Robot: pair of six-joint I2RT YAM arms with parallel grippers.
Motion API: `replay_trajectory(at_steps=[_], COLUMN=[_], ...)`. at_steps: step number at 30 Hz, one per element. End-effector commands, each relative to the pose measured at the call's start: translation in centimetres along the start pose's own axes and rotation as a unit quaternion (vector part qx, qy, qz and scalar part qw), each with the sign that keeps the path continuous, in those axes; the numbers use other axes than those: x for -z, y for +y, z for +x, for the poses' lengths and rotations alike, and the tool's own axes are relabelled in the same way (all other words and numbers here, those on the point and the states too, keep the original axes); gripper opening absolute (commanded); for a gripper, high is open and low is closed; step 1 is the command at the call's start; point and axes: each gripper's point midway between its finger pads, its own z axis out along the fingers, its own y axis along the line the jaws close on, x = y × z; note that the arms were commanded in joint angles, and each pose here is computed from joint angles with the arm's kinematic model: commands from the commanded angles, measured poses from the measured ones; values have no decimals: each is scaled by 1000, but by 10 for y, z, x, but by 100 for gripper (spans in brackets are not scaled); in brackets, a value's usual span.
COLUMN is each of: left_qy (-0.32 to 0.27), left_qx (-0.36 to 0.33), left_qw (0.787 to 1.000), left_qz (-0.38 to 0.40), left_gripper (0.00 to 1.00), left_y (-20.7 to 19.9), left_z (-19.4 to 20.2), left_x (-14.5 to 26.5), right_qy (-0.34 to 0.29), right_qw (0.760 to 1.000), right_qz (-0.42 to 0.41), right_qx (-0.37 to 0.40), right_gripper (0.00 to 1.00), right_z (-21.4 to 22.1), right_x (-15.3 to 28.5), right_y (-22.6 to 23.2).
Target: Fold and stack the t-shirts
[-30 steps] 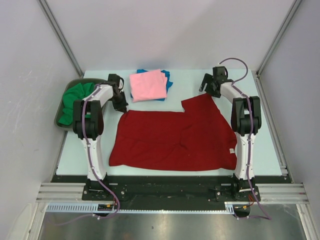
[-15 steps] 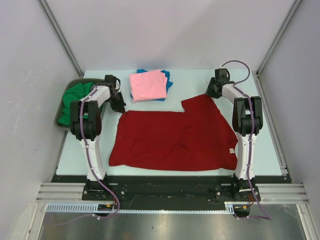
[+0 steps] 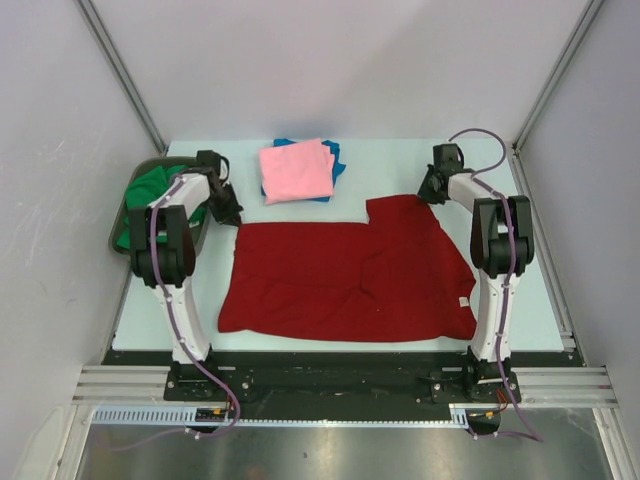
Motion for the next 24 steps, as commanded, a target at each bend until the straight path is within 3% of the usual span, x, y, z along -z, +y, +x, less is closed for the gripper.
replay_trajectory(at_steps=[1, 13, 24], left_qy=[-72, -129, -141], left_qx=[6, 2, 25], left_qw=[997, 991, 989], left_qz=[21, 32, 18], left_gripper=[0, 0, 0], left_y=[-8, -7, 24], left_z=[-27, 2, 71], left_x=[50, 105, 110], right_qy=[-23, -103, -123], right_qw=[1000, 994, 992], right_qz=[9, -16, 5], right_qx=[-9, 8, 3], right_gripper=[0, 0, 0], right_z=[-10, -19, 33], right_x=[49, 177, 271], right_y=[-9, 6, -34])
